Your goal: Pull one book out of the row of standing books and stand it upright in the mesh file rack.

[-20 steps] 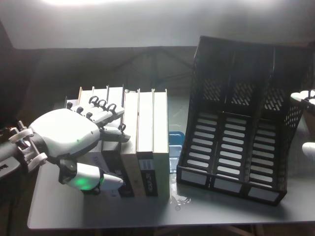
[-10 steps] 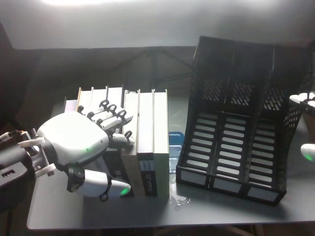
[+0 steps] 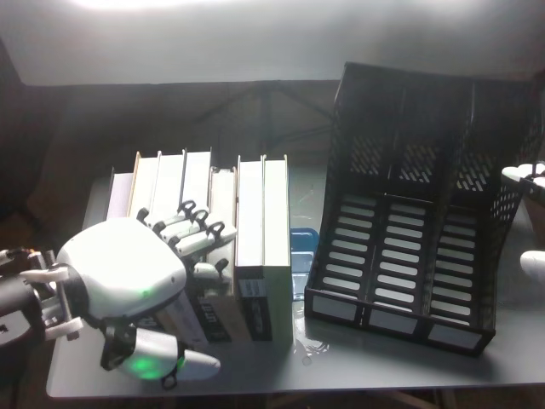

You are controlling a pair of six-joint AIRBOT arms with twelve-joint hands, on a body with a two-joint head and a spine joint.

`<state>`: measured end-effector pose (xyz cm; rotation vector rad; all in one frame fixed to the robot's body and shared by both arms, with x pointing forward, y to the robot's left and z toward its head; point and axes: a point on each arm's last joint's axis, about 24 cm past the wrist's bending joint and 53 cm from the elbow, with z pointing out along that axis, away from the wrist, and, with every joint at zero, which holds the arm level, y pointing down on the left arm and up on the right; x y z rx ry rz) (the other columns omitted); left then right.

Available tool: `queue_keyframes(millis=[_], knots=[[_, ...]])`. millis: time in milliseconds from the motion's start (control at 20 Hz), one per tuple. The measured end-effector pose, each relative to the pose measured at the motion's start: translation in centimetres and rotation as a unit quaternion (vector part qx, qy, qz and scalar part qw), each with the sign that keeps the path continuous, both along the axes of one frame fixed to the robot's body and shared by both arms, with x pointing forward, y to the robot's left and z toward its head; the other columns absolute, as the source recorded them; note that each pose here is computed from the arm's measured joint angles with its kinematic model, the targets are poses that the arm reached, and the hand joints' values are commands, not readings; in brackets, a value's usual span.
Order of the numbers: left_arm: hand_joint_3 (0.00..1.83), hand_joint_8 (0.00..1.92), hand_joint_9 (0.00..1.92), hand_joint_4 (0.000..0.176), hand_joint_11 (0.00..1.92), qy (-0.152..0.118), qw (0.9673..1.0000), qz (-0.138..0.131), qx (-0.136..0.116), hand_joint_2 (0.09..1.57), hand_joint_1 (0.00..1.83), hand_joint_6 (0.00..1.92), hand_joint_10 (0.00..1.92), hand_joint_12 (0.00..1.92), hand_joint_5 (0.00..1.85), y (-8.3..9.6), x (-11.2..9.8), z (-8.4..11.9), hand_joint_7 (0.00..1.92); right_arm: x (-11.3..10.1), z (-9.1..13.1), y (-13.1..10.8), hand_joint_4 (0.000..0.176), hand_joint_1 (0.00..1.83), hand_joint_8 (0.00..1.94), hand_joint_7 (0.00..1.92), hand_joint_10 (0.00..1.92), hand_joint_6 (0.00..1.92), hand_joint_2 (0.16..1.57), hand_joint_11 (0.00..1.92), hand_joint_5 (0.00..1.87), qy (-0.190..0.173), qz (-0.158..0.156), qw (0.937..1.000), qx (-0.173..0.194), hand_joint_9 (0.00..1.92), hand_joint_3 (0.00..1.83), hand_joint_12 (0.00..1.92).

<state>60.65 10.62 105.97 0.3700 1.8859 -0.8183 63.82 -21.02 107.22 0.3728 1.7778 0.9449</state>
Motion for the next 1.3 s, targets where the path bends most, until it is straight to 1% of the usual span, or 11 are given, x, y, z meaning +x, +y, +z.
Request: queue_keyframes(millis=[50,100,250,300,350,450,550,600,700,1050,1300], knots=[[0.01,0.00,0.00,0.028,0.00,0.002,1.0000,-0.004,-0.001,1.07,0.15,0.02,0.00,0.00,0.59,-0.1,-0.3,-0.1,0.00,0.0,-0.1,0.0,0.000,0.33,0.00,0.00,0.00,0.00,1.37,0.00,0.00,0.001,0.000,1.0000,0.000,0.00,0.00,0.00],[0.01,0.00,0.00,0.060,0.00,0.008,0.9999,-0.008,-0.002,1.08,0.11,0.01,0.00,0.00,0.58,-0.2,-0.8,-0.4,0.00,-0.1,-0.2,0.0,0.000,0.34,0.00,0.00,0.00,0.00,1.37,0.00,0.00,0.003,0.000,1.0000,-0.001,0.00,0.00,0.00],[0.00,0.00,0.00,0.074,0.00,0.021,0.9997,-0.012,-0.009,1.07,0.13,0.02,0.00,0.00,0.59,-0.1,-2.0,-1.0,0.00,-0.1,-0.3,0.0,0.000,0.33,0.00,0.00,0.00,0.00,1.37,0.00,0.00,0.005,0.000,1.0000,-0.001,0.00,0.00,0.00],[0.01,0.00,0.00,0.069,0.00,0.027,0.9995,-0.013,-0.010,1.08,0.09,0.01,0.00,0.00,0.59,0.0,-2.5,-1.3,0.00,-0.1,-0.3,0.0,0.000,0.32,0.00,0.00,0.00,0.00,1.37,0.00,0.00,0.005,0.000,1.0000,0.000,0.00,0.00,0.00],[0.00,0.00,0.00,0.046,0.00,0.033,0.9993,-0.015,-0.010,1.07,0.17,0.02,0.00,0.00,0.62,0.0,-2.9,-1.6,0.00,-0.1,-0.3,-0.1,0.000,0.32,0.00,0.00,0.00,0.00,1.37,0.00,0.00,0.005,-0.001,1.0000,0.000,0.00,0.00,0.00],[0.00,0.00,0.00,0.047,0.00,0.043,0.9988,-0.021,-0.013,1.08,0.13,0.02,0.00,0.00,0.61,-0.1,-3.8,-2.0,0.00,-0.1,-0.3,0.0,0.000,0.32,0.00,0.00,0.00,0.00,1.37,0.00,0.00,0.006,-0.001,1.0000,0.002,0.00,0.00,0.00],[0.02,0.00,0.00,0.030,0.00,0.053,0.9982,-0.024,-0.017,1.11,0.06,0.02,0.00,0.00,0.62,-0.1,-4.7,-2.5,0.00,-0.1,-0.3,0.0,0.000,0.33,0.00,0.00,0.00,0.00,1.38,0.00,0.00,0.006,0.000,1.0000,0.001,0.00,0.00,0.00],[0.02,0.00,0.00,0.008,0.00,0.061,0.9976,-0.025,-0.018,1.14,0.06,0.02,0.00,0.00,0.62,0.0,-5.2,-2.9,0.00,-0.1,-0.4,-0.1,0.000,0.32,0.00,0.00,0.00,0.00,1.38,0.00,0.00,0.008,-0.003,1.0000,0.003,0.00,0.00,0.00],[0.03,0.00,0.00,0.000,0.00,0.072,0.9969,-0.025,-0.021,1.18,0.03,0.00,0.00,0.00,0.59,0.2,-5.8,-3.5,0.00,-0.1,-0.3,-0.2,0.000,0.29,0.00,0.00,0.00,0.00,1.37,0.00,0.00,0.007,-0.004,1.0000,0.005,0.00,0.00,0.00],[0.02,0.00,0.00,0.000,0.00,0.114,0.9922,-0.031,-0.038,1.21,0.10,0.01,0.00,0.00,0.55,0.0,-8.0,-4.9,0.00,-0.1,-0.6,-0.4,0.000,0.32,0.00,0.00,0.00,0.00,1.36,0.00,0.00,0.012,-0.005,0.9999,0.004,0.00,0.00,0.00],[0.03,0.00,0.00,0.000,0.00,0.115,0.9920,-0.027,-0.046,1.28,0.00,0.00,0.00,0.00,0.41,0.4,-8.2,-4.1,0.00,-0.2,-0.6,-0.3,0.000,0.36,0.00,0.00,0.00,0.00,1.38,0.00,0.00,0.012,-0.003,0.9999,0.003,0.00,0.00,0.00]])
